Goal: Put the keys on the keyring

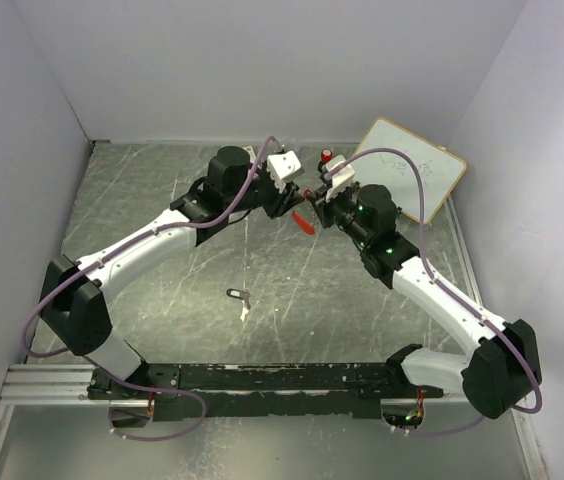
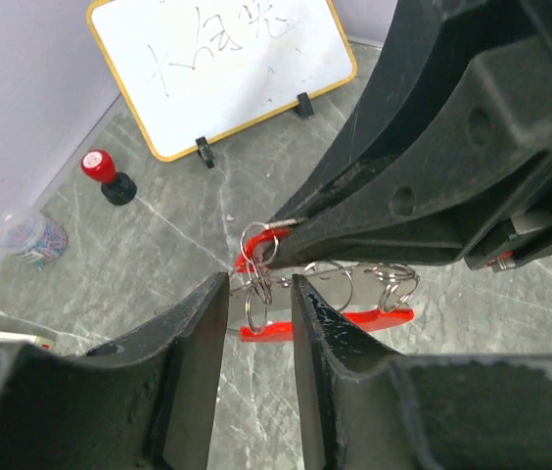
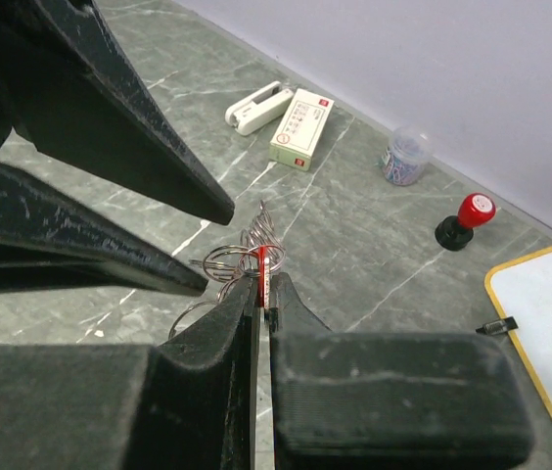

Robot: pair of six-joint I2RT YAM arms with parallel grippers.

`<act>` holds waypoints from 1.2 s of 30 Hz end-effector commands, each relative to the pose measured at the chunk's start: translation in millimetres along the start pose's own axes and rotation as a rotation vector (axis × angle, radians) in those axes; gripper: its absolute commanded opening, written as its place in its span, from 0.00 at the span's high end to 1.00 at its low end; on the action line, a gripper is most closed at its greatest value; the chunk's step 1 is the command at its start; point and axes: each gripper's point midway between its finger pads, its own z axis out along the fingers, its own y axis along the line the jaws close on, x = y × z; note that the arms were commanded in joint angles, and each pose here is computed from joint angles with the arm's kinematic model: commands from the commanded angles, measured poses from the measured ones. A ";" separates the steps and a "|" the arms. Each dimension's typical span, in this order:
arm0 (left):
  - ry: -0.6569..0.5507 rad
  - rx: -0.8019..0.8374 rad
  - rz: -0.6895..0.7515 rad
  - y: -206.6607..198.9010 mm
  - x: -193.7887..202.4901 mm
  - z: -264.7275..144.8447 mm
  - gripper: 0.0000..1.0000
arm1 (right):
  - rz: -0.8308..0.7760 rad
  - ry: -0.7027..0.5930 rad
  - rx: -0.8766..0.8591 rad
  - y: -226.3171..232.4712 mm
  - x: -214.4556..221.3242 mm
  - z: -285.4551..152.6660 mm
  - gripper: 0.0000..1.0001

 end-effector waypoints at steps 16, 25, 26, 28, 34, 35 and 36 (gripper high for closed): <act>-0.042 0.031 0.018 -1.0 -19.5 8.0 0.64 | -0.015 -0.042 -0.003 -1.9 -18.3 0.3 1.00; -0.031 0.035 0.010 -4.1 -16.8 1.7 0.63 | -0.009 -0.047 0.002 -2.4 -18.7 0.8 1.00; -0.026 0.036 0.009 -4.2 -15.2 1.7 0.63 | -0.009 -0.046 0.003 -2.7 -18.5 0.7 1.00; -0.021 0.039 0.007 -5.2 -13.8 1.7 0.63 | -0.007 -0.045 0.003 -2.5 -17.7 0.6 1.00; -0.004 0.043 0.000 -6.7 -8.1 1.1 0.64 | -0.008 -0.047 0.008 -3.3 -18.6 0.4 1.00; -0.003 0.042 0.001 -6.7 -7.6 0.9 0.64 | -0.008 -0.047 0.008 -3.4 -18.5 0.4 1.00; 0.000 0.044 -0.001 -7.2 -6.0 1.1 0.64 | -0.008 -0.048 0.008 -3.4 -18.8 0.4 1.00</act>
